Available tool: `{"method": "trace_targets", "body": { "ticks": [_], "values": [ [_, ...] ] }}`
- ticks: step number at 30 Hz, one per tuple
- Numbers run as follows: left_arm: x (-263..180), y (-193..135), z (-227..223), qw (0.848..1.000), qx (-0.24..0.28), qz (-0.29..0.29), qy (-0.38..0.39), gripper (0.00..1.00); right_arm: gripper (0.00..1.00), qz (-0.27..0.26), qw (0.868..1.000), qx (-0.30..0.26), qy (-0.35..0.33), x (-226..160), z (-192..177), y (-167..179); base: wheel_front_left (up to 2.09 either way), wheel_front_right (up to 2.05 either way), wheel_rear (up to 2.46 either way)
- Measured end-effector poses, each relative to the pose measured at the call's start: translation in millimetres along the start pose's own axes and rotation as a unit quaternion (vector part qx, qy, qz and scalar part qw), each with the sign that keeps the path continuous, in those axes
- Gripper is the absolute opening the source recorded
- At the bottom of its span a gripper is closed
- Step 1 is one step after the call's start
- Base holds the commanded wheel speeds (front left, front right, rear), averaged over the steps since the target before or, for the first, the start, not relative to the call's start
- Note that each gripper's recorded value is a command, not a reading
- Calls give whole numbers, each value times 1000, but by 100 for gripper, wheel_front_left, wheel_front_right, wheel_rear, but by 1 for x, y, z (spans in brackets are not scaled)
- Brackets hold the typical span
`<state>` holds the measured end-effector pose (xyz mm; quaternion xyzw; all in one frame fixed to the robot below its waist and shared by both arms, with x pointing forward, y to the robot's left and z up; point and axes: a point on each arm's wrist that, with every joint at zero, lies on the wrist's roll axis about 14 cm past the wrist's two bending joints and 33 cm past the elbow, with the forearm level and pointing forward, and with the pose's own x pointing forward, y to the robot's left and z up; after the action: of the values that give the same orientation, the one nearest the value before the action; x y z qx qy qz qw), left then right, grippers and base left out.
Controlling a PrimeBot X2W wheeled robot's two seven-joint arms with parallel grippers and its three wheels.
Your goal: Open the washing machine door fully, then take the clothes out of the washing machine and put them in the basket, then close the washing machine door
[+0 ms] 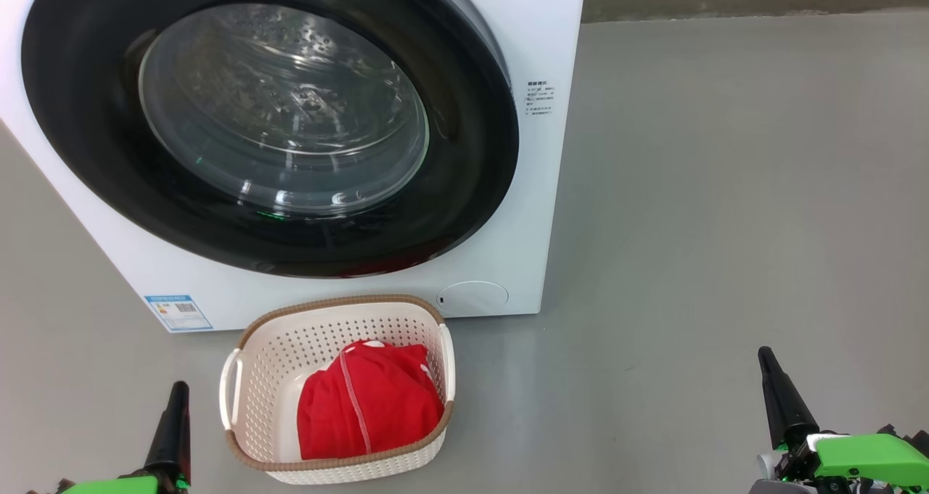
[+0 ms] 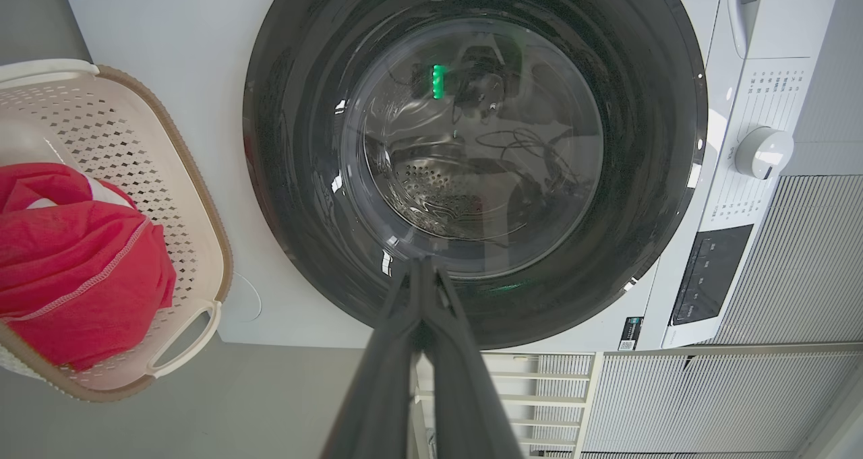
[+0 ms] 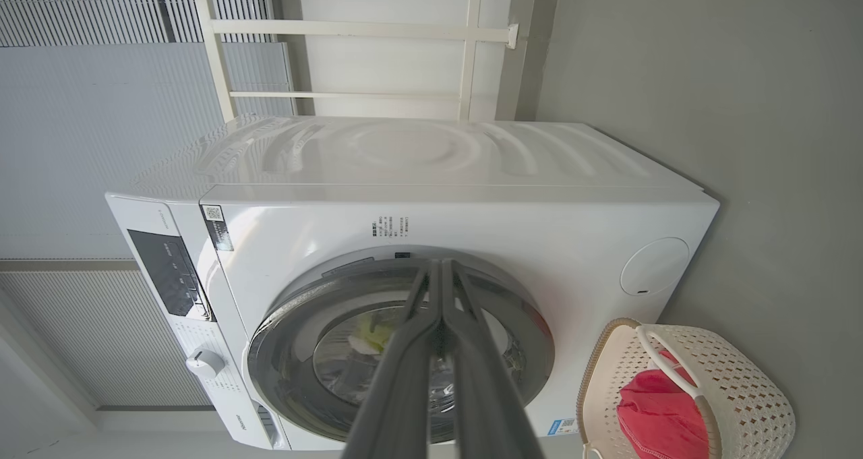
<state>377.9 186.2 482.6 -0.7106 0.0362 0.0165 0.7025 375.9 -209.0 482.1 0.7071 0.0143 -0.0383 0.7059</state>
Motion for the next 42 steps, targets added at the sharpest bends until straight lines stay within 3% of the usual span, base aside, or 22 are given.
{"method": "trace_targets", "body": {
  "ticks": [42],
  "values": [
    [0,0,0,1000,0,0,0,0,0,-1,1000,0,0,0,0,0,0,0,0]
  ]
}}
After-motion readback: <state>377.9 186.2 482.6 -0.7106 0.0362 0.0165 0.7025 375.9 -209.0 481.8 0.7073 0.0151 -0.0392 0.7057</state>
